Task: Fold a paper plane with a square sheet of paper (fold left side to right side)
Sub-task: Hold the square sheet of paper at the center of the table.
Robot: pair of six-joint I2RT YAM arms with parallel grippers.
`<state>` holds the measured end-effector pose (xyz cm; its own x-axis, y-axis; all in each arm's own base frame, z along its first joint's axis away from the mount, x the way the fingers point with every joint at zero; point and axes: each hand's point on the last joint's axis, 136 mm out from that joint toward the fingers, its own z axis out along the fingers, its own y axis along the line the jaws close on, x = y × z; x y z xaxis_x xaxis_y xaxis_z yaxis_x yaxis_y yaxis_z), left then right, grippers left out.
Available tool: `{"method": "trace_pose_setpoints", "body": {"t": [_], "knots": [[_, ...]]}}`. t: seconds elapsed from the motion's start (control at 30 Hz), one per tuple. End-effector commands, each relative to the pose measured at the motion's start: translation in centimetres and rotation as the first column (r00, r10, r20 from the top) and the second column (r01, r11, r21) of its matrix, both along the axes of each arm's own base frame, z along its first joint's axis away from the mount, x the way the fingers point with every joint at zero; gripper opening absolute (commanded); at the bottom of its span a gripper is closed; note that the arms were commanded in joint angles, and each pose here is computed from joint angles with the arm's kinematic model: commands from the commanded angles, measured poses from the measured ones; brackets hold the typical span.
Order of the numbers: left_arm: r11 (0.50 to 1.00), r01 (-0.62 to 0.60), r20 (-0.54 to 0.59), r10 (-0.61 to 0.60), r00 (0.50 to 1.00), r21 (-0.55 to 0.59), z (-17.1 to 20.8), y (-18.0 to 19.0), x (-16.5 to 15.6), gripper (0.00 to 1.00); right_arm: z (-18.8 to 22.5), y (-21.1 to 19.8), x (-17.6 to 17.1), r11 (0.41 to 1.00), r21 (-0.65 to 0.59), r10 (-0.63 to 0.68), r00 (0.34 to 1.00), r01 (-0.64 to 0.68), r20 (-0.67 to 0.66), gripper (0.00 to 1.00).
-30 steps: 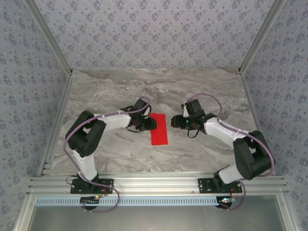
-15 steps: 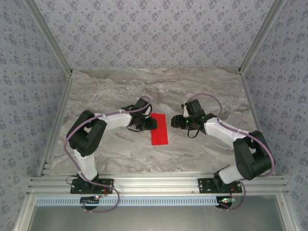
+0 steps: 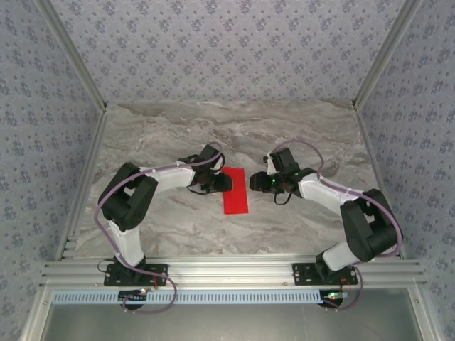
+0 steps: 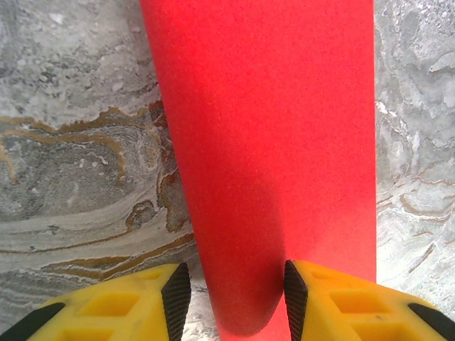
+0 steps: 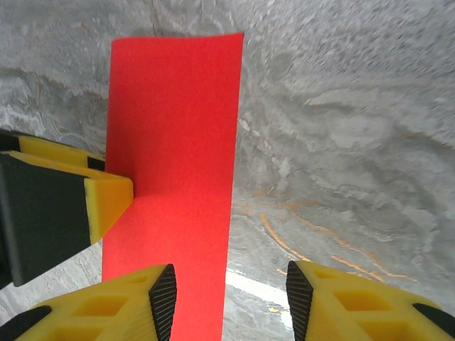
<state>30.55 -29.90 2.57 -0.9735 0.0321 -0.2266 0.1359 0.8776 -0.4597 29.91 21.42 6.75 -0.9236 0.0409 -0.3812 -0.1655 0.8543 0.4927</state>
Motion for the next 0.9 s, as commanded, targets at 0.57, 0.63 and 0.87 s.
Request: {"method": "trace_pose_setpoints", "body": {"t": [0.57, 0.63, 0.87], "knots": [[0.998, 0.025, -0.038, -0.022, 0.999, 0.063, -2.4, 0.3, -1.0, 0.43, -3.9, 4.8, 0.6, 0.996, 0.065, 0.063, 0.989, -0.054, -0.132, 0.14], [0.998, 0.024, -0.037, -0.022, 0.999, 0.061, -2.4, 0.3, -1.0, 0.43, -4.5, 4.5, 0.4, 0.998, 0.045, 0.059, 0.988, -0.053, -0.144, 0.13], [0.998, 0.024, -0.035, -0.022, 0.999, 0.06, -2.2, 0.3, -1.0, 0.43, -6.8, 3.1, -0.7, 0.998, -0.041, 0.045, 0.978, -0.054, -0.204, 0.13]]}}
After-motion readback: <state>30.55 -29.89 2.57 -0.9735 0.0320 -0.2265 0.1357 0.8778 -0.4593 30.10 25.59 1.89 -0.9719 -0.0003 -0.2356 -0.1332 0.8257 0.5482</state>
